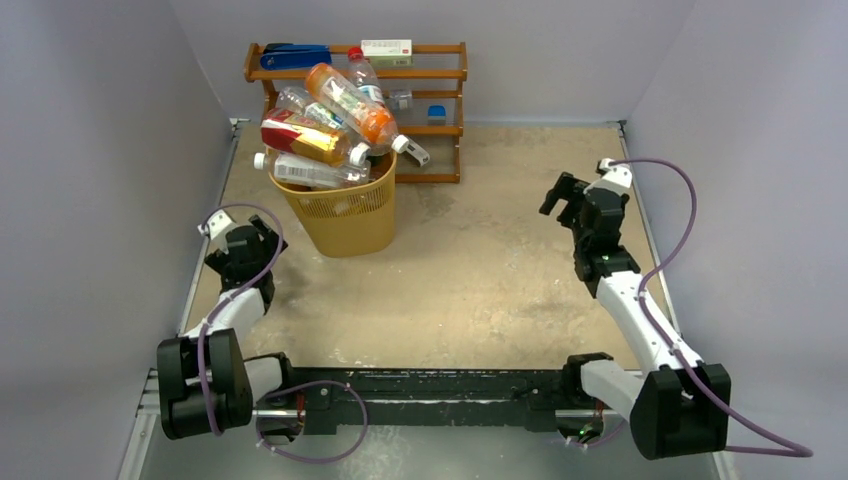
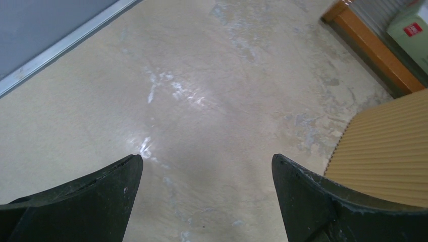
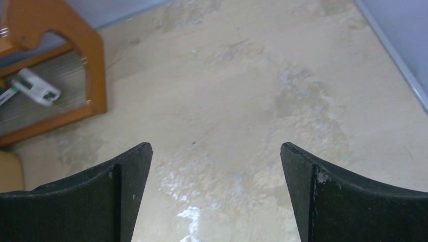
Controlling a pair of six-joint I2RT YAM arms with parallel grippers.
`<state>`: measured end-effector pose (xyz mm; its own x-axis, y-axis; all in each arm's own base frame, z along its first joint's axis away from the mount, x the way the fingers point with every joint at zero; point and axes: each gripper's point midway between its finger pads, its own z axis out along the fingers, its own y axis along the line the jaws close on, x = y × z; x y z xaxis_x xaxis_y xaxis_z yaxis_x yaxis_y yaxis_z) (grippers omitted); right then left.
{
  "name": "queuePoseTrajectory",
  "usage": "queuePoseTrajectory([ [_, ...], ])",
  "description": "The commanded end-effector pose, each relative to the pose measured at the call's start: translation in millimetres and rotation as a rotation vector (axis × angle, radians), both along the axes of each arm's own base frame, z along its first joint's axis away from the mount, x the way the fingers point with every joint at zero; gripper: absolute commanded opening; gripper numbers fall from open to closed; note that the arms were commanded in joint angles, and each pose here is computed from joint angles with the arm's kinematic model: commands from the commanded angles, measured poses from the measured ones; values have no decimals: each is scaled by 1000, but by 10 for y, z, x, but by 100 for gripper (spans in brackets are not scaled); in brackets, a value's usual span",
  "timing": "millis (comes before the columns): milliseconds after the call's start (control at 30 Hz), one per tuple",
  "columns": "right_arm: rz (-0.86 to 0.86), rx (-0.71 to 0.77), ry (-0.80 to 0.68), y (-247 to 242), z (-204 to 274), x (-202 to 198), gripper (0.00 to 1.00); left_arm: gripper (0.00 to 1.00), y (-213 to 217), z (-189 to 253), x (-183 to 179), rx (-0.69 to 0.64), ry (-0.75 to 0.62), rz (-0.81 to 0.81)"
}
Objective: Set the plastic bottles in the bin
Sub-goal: Reset both arms
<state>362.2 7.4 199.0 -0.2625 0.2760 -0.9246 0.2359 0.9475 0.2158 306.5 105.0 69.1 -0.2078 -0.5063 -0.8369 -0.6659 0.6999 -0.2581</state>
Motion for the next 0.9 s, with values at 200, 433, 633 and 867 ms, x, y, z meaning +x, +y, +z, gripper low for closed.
queuePoseTrajectory([
  [200, -132, -23, -143, -462, 89, 159, 100, 99, -132, 238, 377, 95, -177, -198],
  [433, -168, -69, -148, -638, -48, 160, 100, 99, -227, 113, 484, 96, -202, -279],
  [633, -182, -97, -184, -729, -132, 101, 100, 99, -359, 90, 605, 76, -238, -384],
  [867, -211, -110, -209, -831, -210, 122, 100, 99, -293, 120, 676, 69, -277, -377],
])
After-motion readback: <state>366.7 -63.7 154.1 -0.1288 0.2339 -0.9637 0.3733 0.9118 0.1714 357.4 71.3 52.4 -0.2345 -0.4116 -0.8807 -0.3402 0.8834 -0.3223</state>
